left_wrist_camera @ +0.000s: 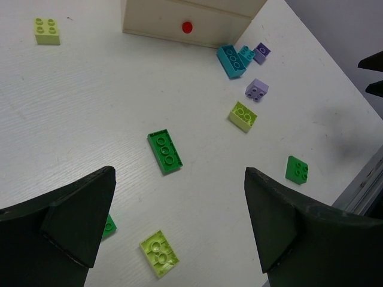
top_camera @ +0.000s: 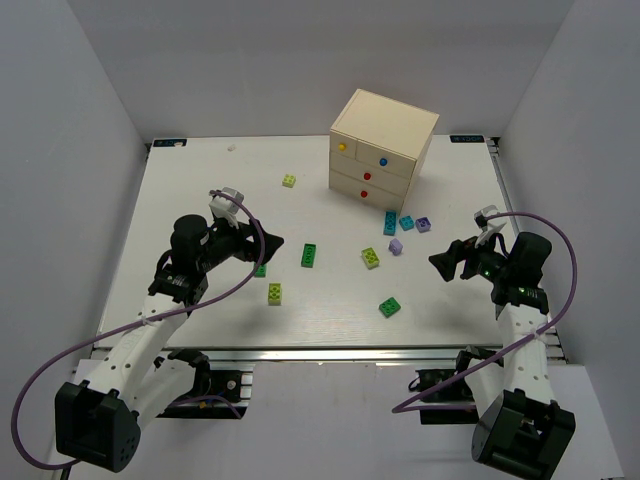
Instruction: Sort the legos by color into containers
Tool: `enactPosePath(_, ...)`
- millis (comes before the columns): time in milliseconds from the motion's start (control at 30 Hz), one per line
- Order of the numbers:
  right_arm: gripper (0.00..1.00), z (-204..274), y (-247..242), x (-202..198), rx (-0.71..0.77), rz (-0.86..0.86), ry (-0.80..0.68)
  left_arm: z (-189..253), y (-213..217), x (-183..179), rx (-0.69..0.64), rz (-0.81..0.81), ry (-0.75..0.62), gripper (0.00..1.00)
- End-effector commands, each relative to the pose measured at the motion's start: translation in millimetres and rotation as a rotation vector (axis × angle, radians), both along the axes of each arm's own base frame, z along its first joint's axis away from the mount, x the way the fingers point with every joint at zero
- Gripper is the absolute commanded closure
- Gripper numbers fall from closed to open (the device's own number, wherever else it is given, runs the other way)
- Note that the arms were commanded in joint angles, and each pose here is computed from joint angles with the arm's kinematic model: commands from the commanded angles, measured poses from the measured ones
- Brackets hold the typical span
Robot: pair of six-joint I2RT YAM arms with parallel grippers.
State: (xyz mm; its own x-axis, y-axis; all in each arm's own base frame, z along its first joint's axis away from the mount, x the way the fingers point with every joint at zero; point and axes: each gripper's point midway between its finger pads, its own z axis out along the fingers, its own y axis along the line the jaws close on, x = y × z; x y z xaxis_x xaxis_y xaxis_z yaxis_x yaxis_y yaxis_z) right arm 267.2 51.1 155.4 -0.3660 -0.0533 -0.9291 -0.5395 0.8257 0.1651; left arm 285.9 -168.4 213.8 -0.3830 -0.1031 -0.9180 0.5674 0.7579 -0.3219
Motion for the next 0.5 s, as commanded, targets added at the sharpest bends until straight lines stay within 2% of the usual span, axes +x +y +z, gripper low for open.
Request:
enactPosePath(0,0.16,9.5,4.0,-0.5,0.006,0.028,-0.036,-0.2,1.2,-0.4,0.009,0.005,-0.020,0.02)
enactPosePath(467,0.17,6.1,3.9,-1.1,0.009,0.024,-0.027,-0.3,2.9,0.5,0.015,0.015,-0.021,0.02)
